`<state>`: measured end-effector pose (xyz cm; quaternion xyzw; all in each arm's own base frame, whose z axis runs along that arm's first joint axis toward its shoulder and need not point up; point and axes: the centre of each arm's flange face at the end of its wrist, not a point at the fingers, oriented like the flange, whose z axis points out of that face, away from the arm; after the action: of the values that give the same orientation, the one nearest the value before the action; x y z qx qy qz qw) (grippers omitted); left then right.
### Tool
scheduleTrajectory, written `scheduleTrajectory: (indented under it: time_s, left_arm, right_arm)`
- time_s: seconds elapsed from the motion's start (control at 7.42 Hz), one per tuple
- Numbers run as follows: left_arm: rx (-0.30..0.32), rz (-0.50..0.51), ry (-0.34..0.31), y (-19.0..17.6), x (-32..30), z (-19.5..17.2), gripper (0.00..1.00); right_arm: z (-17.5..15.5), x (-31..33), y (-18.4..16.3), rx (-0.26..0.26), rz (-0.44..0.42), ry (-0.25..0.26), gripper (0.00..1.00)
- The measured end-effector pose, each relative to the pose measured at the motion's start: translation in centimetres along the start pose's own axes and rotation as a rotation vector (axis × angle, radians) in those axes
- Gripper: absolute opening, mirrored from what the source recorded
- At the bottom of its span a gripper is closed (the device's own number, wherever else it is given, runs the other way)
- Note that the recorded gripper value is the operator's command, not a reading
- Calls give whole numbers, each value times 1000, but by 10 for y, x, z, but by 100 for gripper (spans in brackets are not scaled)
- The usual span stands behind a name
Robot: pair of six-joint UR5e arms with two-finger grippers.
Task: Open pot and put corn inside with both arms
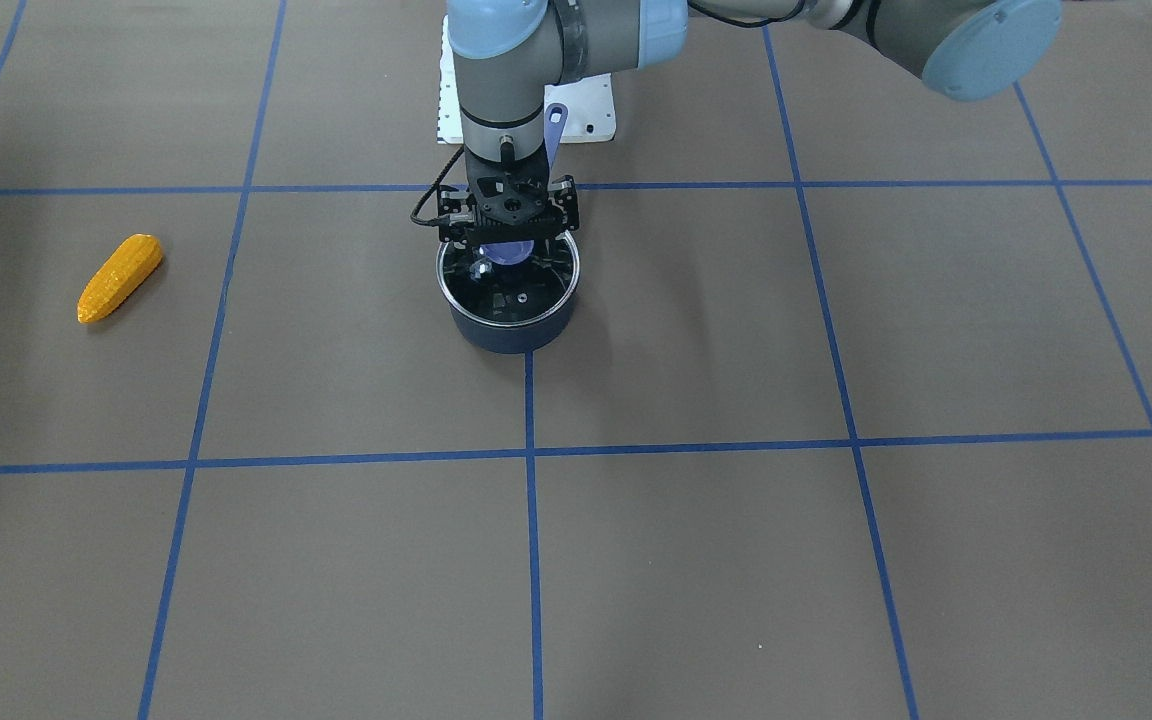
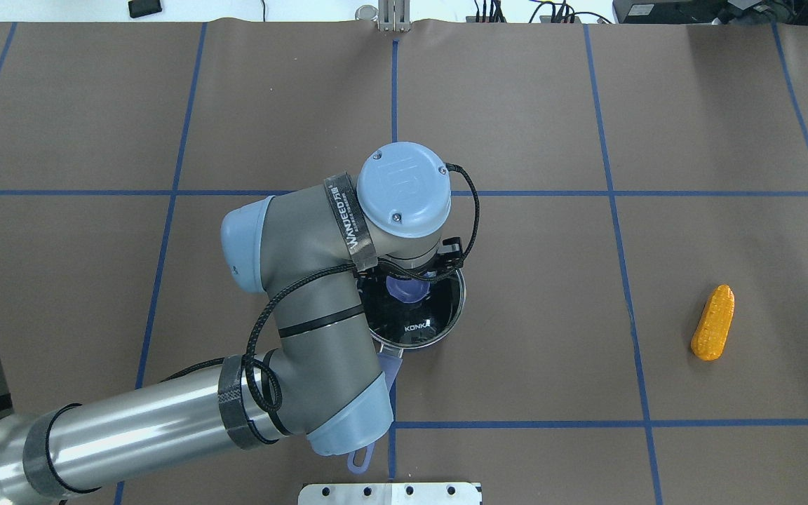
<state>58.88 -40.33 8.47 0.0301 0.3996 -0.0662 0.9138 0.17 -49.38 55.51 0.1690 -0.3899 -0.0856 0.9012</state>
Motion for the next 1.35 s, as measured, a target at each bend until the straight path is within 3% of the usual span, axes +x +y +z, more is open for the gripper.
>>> scheduleTrajectory:
  time_s: [0.54,0.67,0.94,1.08,1.35]
  left_arm:
    - [3,2,5,1,1,-2,74]
    - [3,3,5,1,1,-2,62]
    - [3,4,9,2,2,-4,12]
    - [4,5,14,3,1,-7,0]
    - [8,17,35,5,-1,-23,0]
  right_arm:
    - [0,0,1,-1,1,0,100]
    - [1,0,1,-2,1,0,100]
    - [1,0,1,-2,1,0,100]
    - [1,0,1,-2,0,-1,100]
    - [1,0,0,-2,-1,-1,100]
